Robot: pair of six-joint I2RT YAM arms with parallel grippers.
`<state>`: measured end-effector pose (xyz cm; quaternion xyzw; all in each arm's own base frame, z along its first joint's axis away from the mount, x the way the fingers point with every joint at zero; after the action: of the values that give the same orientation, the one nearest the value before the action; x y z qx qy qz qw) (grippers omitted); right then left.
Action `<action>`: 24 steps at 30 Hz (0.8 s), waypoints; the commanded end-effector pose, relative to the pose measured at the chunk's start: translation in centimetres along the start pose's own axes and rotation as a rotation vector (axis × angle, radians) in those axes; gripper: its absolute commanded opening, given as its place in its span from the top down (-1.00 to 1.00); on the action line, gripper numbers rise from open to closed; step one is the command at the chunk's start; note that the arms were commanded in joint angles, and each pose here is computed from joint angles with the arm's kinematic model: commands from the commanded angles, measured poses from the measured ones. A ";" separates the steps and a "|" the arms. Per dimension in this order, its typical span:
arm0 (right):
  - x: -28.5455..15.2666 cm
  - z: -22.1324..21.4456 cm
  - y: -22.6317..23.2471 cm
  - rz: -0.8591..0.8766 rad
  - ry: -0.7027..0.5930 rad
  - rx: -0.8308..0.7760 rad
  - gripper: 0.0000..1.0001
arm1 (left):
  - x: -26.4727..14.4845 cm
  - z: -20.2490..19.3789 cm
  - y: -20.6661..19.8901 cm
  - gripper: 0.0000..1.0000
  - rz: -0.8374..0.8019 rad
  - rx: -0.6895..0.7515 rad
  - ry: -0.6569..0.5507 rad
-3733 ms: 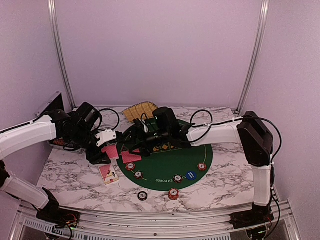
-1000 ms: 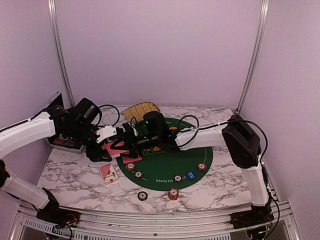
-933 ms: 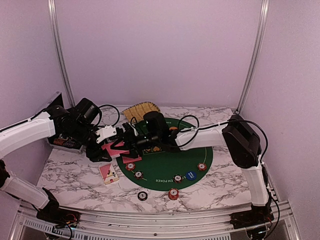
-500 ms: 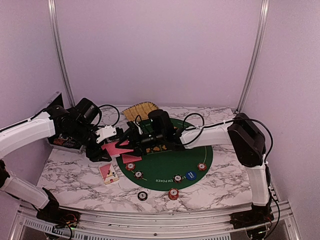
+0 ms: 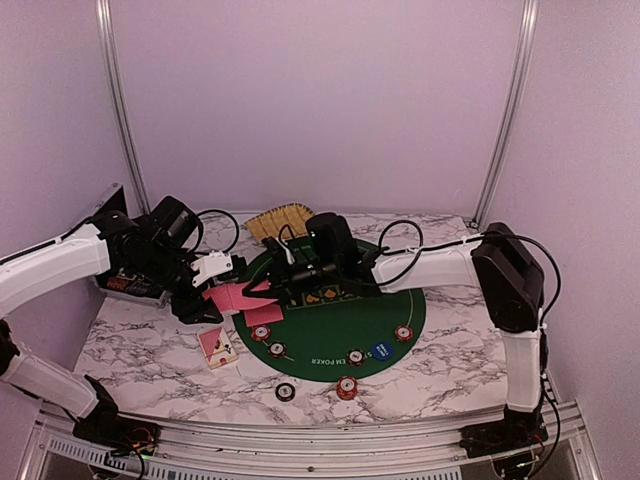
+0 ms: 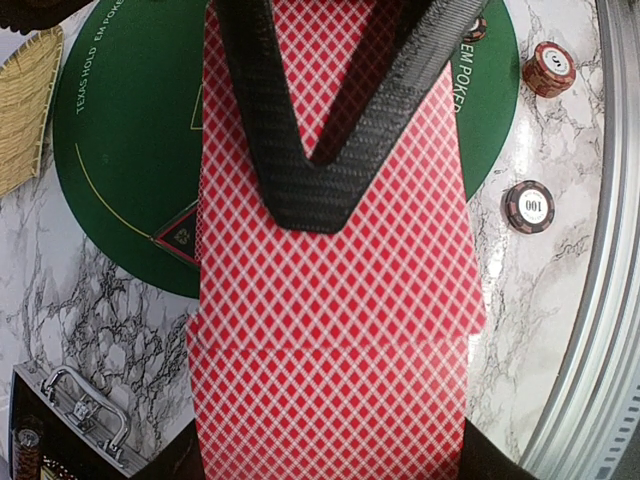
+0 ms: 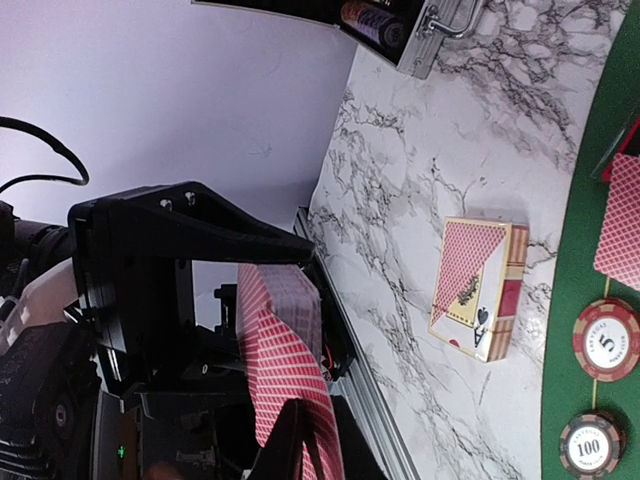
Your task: Distribute texas hold em gaming equipment
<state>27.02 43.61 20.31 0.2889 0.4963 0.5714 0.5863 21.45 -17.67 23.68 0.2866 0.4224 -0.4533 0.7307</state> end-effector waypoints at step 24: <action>-14.2 10.9 -9.4 -0.310 -0.220 -0.017 0.95 | -0.8 0.2 0.0 1.00 0.006 0.004 -0.027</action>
<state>39.56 32.08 21.29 0.2966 0.4567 0.4696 0.6949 21.44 -17.66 23.74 0.2864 0.4215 -0.4533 0.7313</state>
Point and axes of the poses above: each gripper's point midway between its finger pads, its own x axis out along the fingers, its own y axis along the line the jaws close on, z = x × y, the point moved 9 cm from there along -x, back along the fingers, and after that the axes turned 7 degrees about -x, right-handed, at the moved point
